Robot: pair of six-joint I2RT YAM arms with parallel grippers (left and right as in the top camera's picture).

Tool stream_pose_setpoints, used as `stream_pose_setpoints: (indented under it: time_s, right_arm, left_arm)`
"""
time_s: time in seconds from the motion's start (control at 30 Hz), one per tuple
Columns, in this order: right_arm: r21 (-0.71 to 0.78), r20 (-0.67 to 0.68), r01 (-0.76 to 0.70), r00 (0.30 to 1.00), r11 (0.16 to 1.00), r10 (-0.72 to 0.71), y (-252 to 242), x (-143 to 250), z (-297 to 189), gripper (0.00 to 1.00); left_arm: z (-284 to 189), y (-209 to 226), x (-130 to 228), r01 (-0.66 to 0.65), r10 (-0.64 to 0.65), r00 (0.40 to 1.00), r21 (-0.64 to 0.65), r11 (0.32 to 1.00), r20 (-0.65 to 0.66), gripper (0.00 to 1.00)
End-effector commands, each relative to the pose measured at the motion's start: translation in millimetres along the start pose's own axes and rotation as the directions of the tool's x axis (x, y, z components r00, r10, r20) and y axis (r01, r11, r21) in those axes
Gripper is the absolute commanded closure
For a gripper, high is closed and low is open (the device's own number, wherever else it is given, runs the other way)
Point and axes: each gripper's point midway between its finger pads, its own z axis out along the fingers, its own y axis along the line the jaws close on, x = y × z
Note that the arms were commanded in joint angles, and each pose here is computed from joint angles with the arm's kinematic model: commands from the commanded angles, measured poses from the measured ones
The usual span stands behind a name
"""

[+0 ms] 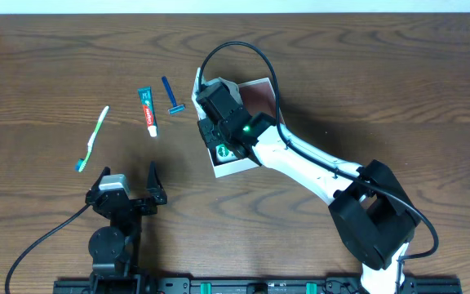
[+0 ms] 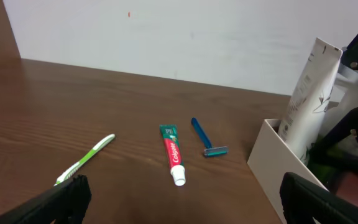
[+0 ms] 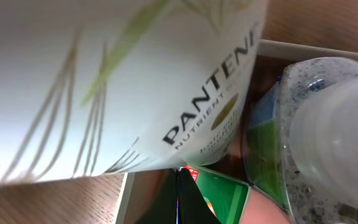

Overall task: Pack container
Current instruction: 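Open the right gripper, release the soap box, and lift away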

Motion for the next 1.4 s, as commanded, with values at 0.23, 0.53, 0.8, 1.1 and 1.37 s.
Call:
stream_pose_setpoints:
  time_s: [0.23, 0.53, 0.8, 1.1, 1.37]
  right_arm:
    - [-0.025, -0.074, -0.005, 0.997, 1.0, 0.003, 7.8, 19.1, 2.4, 0.77]
    - [-0.034, -0.09, -0.018, 0.996, 0.999, 0.015, 13.1, 17.9, -29.3, 0.53]
    - [-0.032, -0.024, -0.032, 0.999, 0.999, 0.031, 9.4, -3.8, -82.4, 0.44]
    - [0.148, 0.028, -0.122, 0.992, 0.981, 0.119, -56.9, -15.5, -138.2, 0.41]
    - [0.26, -0.004, -0.226, 0.972, 0.939, 0.235, -154.9, -13.6, -137.0, 0.43]
  left_arm:
    - [1.4, 5.1, 17.0, -0.016, 0.015, 0.999, -0.021, 1.0, -0.045, 0.02]
    - [1.4, 5.1, 17.0, -0.016, 0.015, 0.999, -0.021, 1.0, -0.045, 0.02]
    - [1.4, 5.1, 17.0, -0.016, 0.015, 0.999, -0.021, 1.0, -0.045, 0.02]
    - [1.4, 5.1, 17.0, -0.016, 0.015, 0.999, -0.021, 1.0, -0.045, 0.02]
    - [1.4, 5.1, 17.0, -0.016, 0.015, 0.999, -0.021, 1.0, -0.045, 0.02]
